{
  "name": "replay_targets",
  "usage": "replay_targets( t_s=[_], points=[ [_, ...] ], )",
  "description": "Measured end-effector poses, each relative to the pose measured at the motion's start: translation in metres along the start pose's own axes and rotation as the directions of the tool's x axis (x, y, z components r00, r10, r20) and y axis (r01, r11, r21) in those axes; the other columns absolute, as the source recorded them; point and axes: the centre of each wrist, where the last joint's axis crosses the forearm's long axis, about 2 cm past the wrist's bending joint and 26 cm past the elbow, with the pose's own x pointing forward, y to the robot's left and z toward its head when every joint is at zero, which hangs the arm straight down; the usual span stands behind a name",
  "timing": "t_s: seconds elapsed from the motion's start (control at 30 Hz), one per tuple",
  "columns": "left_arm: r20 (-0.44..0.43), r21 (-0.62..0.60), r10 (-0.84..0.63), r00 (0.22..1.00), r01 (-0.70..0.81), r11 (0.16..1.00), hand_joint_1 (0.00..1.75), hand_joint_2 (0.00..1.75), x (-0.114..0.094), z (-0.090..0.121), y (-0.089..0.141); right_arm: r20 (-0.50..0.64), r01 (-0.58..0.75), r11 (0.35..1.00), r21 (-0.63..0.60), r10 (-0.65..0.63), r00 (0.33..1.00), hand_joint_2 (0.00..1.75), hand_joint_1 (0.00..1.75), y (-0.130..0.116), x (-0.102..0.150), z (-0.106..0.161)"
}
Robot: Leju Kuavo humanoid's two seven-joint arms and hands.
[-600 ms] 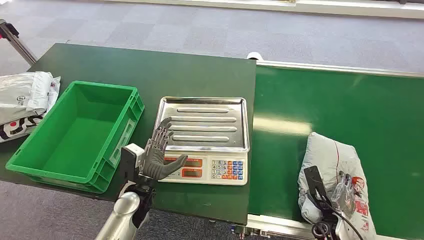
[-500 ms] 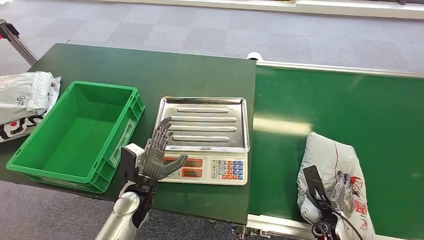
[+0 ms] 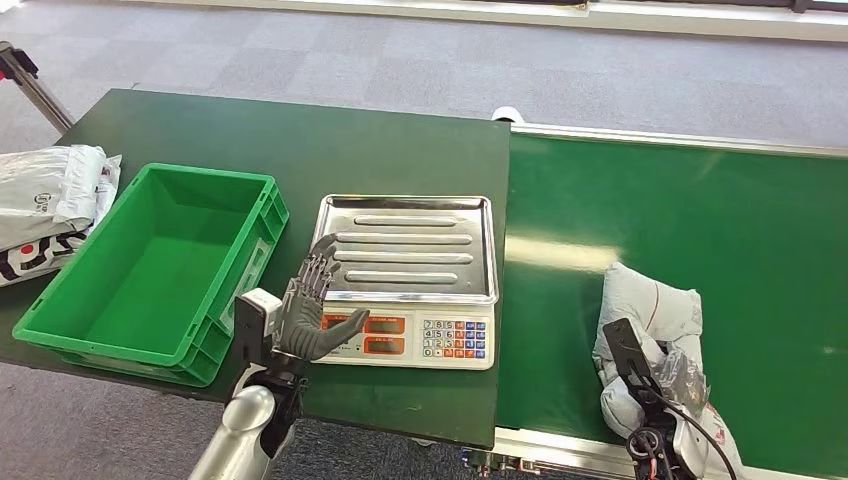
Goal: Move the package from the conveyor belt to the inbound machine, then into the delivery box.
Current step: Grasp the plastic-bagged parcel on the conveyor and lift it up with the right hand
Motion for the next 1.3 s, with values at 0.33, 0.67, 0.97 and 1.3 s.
replay_targets(
  t_s=[0.33,0.67,0.97,1.3],
  points=[
    [0.011,0.019,-0.006,1.000,0.006,1.000,0.00,1.75,0.005,0.004,0.002,0.113,0.124,0.992,0.014,-0.125,0.986,1.75,1.75,0.001,0.006,0.003],
    [0.034,0.030,-0.005,0.999,0.004,1.000,0.00,1.75,0.000,0.004,0.000,0.252,0.352,0.935,0.036,-0.350,0.902,1.75,1.75,0.000,-0.004,0.013],
    [0.063,0.037,0.002,0.998,-0.004,0.999,0.00,1.75,-0.004,0.000,-0.001,0.478,0.494,0.865,-0.087,-0.399,0.783,1.75,1.75,-0.020,0.001,0.027],
    [0.076,0.034,0.019,0.997,-0.022,0.999,0.00,1.75,-0.006,-0.005,-0.004,0.691,0.495,0.838,-0.229,-0.217,0.689,1.75,1.75,-0.073,0.038,0.029]
  ],
)
